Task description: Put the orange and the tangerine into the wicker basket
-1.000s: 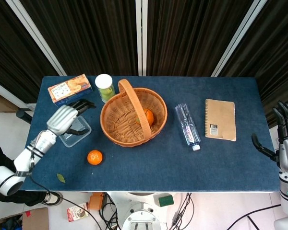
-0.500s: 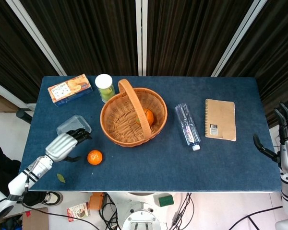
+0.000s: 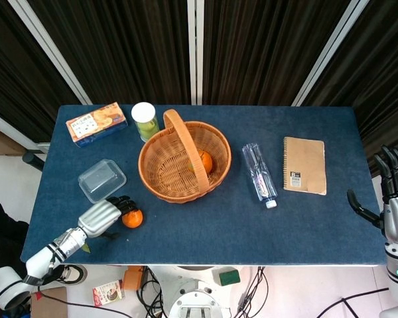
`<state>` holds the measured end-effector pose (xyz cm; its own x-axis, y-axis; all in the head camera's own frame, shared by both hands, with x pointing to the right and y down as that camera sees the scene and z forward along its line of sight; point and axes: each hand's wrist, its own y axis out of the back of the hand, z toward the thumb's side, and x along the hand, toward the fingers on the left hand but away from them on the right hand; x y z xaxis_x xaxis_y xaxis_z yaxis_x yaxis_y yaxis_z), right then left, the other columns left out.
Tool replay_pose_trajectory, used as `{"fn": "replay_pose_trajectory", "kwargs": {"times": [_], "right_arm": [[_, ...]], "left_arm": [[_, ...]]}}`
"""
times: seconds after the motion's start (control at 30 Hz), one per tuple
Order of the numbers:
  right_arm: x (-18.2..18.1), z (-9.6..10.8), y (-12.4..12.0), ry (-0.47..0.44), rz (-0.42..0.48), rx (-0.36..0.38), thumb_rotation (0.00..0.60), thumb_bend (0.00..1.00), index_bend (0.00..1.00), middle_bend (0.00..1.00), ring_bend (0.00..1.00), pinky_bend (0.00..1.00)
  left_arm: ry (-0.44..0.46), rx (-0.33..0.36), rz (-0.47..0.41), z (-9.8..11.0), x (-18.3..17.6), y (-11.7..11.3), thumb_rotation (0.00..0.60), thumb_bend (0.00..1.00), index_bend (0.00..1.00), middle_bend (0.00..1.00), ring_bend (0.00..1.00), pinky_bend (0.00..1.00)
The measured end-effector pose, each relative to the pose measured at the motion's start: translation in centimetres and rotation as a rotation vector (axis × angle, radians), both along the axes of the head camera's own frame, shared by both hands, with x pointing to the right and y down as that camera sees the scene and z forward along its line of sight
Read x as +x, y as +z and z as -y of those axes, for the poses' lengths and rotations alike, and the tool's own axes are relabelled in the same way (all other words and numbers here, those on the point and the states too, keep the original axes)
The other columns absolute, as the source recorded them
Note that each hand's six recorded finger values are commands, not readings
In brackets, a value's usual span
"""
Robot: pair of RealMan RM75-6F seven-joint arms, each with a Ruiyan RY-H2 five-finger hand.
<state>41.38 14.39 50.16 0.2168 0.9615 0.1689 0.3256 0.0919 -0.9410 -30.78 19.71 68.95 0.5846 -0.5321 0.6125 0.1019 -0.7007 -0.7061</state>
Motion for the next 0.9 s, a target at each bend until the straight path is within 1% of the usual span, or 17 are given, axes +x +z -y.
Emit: {"fn": "replay_pose_trajectory", "kwargs": {"times": [0.13,0.3,0.47,0.6,0.73,0.83,0.9], "right_arm": [[0.1,0.0,0.0,0.005,0.000,-0.002,0.600,0.33,0.00,0.00,0.00,0.00],[0.0,0.0,0.1,0.006,-0.004,-0.006,0.600,0.33,0.00,0.00,0.00,0.00],[0.1,0.0,0.2,0.007,-0.004,-0.011,0.600,0.33,0.00,0.00,0.00,0.00],[0.2,0.1,0.2,0.011,-0.004,-0.011,0.600,0.33,0.00,0.00,0.00,0.00],[0.3,0.1,0.2,0.014,-0.004,-0.013,0.600,0.33,0.00,0.00,0.00,0.00],[0.3,0.1,0.2,0.016,-0.003,-0.014,0.600,0.33,0.00,0.00,0.00,0.00],[0.4,0.1,0.2,0.018,-0.003,-0.013,0.600,0.33,0.00,0.00,0.00,0.00]], "left_arm": [[-0.008,-0.002,-0.039,0.2,0.6,0.5,0.600,0.18,0.24,0.21,0.16,0.32],[0.008,-0.004,-0.069,0.5,1.5,1.2,0.600,0.20,0.26,0.24,0.20,0.36],[0.007,0.002,-0.074,0.8,1.9,1.6,0.600,0.24,0.31,0.29,0.26,0.43],[0.009,-0.006,-0.063,0.8,1.8,1.9,0.600,0.26,0.35,0.33,0.30,0.50],[0.017,-0.009,-0.056,0.8,1.9,1.9,0.600,0.28,0.40,0.40,0.37,0.59],[0.016,-0.003,-0.060,0.9,2.0,1.8,0.600,0.29,0.44,0.44,0.40,0.63],[0.012,0.003,-0.067,1.0,2.1,1.5,0.600,0.30,0.44,0.45,0.41,0.63]]}}
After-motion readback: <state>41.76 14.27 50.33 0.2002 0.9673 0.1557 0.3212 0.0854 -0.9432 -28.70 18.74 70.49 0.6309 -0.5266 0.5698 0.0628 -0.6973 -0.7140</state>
